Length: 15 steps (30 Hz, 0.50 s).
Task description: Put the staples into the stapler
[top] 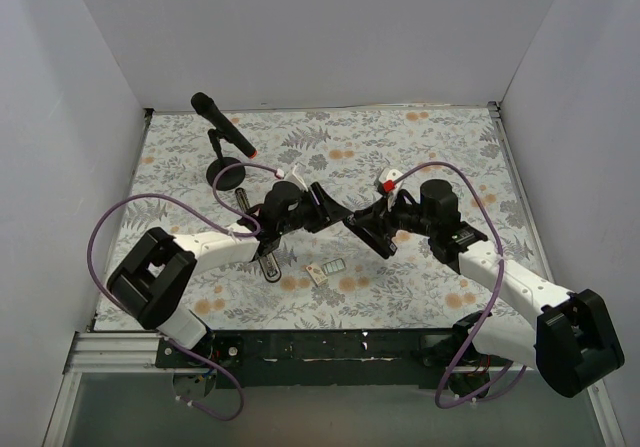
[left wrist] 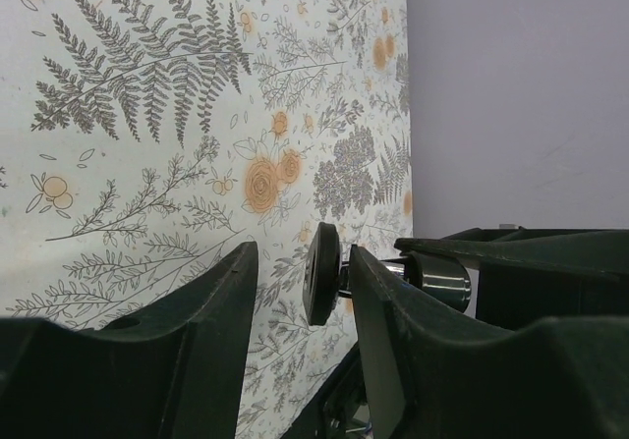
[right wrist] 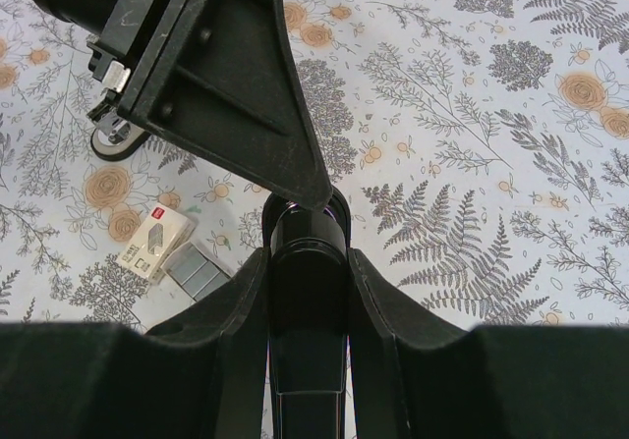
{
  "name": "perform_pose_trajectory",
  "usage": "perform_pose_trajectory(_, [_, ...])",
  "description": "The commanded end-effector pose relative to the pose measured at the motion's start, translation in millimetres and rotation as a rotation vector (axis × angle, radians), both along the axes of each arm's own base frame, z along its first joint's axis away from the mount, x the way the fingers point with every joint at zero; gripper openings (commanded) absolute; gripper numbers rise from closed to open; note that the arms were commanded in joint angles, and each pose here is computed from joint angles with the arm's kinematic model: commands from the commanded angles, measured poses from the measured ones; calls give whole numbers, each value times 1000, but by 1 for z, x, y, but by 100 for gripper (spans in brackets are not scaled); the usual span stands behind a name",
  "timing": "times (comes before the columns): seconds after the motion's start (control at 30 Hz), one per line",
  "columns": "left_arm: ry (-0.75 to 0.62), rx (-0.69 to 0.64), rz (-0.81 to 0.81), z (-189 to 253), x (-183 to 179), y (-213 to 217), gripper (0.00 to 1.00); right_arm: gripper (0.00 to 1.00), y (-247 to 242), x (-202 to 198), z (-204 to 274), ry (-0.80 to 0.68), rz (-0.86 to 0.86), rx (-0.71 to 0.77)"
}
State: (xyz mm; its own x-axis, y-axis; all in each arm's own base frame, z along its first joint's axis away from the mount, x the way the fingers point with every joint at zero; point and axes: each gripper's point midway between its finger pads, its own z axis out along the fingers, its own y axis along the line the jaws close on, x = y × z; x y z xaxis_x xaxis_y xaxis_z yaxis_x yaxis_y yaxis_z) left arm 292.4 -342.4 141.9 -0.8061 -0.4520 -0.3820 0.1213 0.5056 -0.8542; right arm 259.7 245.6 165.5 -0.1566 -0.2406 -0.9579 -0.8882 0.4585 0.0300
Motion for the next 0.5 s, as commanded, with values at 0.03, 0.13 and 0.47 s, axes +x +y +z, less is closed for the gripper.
perform_pose_trajectory(0.03, [1, -27, -16, 8, 1, -11, 41, 1, 9, 5, 40, -130, 23, 86])
perform_pose_trajectory(0.13, [9, -26, -25, 5, -1, -13, 41, 1, 9, 5, 41, -134, 24, 90])
perform_pose_trajectory(0.47, [-18, -66, -30, 19, -1, -15, 12, 1, 11, 7, 43, -144, 22, 104])
